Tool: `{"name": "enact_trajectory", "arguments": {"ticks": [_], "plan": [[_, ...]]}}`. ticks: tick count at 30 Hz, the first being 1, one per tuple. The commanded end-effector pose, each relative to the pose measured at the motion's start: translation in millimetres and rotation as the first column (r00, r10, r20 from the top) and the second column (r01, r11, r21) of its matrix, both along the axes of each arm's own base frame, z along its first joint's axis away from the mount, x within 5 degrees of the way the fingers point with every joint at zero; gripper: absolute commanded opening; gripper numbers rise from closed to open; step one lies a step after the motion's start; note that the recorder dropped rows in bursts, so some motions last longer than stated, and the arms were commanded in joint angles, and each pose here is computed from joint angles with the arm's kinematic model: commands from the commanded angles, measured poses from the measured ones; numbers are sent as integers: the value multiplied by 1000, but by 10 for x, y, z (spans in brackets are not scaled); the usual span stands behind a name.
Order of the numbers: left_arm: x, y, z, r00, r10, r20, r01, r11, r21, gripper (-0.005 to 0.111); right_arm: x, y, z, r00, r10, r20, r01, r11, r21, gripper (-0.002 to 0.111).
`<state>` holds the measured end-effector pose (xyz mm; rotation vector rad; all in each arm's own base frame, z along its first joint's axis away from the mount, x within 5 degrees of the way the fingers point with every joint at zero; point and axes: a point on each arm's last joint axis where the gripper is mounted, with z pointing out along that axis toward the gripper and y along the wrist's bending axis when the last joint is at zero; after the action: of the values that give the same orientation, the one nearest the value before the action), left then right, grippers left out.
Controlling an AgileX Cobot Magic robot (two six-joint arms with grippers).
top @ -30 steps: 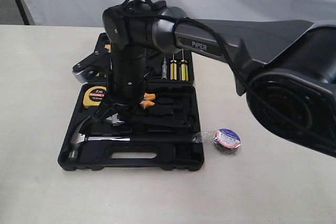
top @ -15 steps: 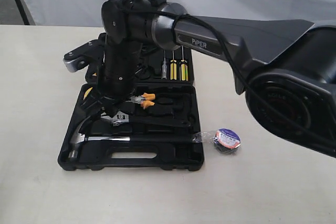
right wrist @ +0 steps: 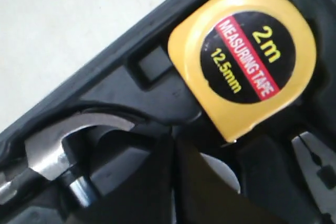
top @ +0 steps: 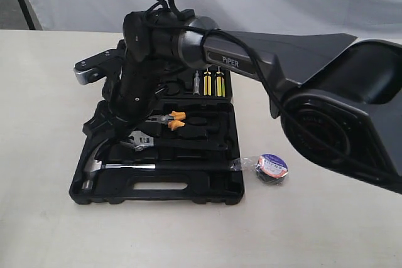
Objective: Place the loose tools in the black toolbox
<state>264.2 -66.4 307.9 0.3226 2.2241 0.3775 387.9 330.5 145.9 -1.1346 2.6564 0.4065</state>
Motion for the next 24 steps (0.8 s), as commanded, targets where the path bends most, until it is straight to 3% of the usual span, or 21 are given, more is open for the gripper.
{"name": "enact_trajectory", "arguments": {"ticks": [1,14,18,24], "plan": [[-16,1,-7,1000,1,5,-1,1000,-27,1,7,-50,-99,1000,11,-8,-11,998,-57,0],[-16,1,-7,1000,1,5,-1,1000,-27,1,-34,-115,381,999,-12,40,13,999,-34,0],[-16,1,-7,1000,1,5,-1,1000,-27,1,-59,-119,285,1000,-4,-3,3,998,-65,0],[-16,1,-7,1000,1,5,-1,1000,-27,1,-77,-141,-119,994,1,-110,-18,989,-150,0]]}}
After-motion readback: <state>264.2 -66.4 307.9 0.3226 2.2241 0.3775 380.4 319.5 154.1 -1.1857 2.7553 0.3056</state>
